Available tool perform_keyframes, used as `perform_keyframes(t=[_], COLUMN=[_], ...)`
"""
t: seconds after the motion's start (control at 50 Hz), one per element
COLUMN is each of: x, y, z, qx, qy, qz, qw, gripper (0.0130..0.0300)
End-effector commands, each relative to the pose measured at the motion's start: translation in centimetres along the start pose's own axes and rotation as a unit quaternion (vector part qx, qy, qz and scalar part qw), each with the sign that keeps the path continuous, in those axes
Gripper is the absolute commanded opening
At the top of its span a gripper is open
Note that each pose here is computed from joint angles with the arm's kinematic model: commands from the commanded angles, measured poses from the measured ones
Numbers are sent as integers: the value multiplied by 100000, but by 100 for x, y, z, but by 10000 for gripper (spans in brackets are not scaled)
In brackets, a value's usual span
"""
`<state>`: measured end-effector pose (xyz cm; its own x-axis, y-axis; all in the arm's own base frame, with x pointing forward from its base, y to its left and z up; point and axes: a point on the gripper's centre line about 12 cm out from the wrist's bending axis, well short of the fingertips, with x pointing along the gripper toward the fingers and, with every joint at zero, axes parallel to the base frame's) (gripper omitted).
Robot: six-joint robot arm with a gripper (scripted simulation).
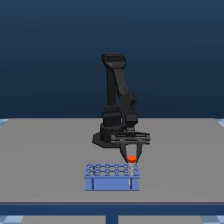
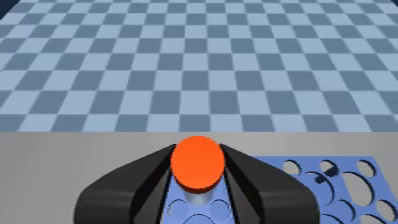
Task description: Pick up the centrifuge tube on the rack
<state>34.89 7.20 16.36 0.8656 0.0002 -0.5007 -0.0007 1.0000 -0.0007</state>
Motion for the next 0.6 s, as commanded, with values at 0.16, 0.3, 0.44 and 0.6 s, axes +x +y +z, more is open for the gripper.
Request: perform_keyframes(t=[0.16,0.3,0.44,0.6], x=[0,0,-2,-18], y=[0,-1,-1,-1], z=[1,0,3,31], qx=[45,44,44,44], qy=[-37,-18,-18,-18], qz=[-18,-33,-33,-33], qw=[100000,100000,100000,100000], gripper=[130,130,130,130])
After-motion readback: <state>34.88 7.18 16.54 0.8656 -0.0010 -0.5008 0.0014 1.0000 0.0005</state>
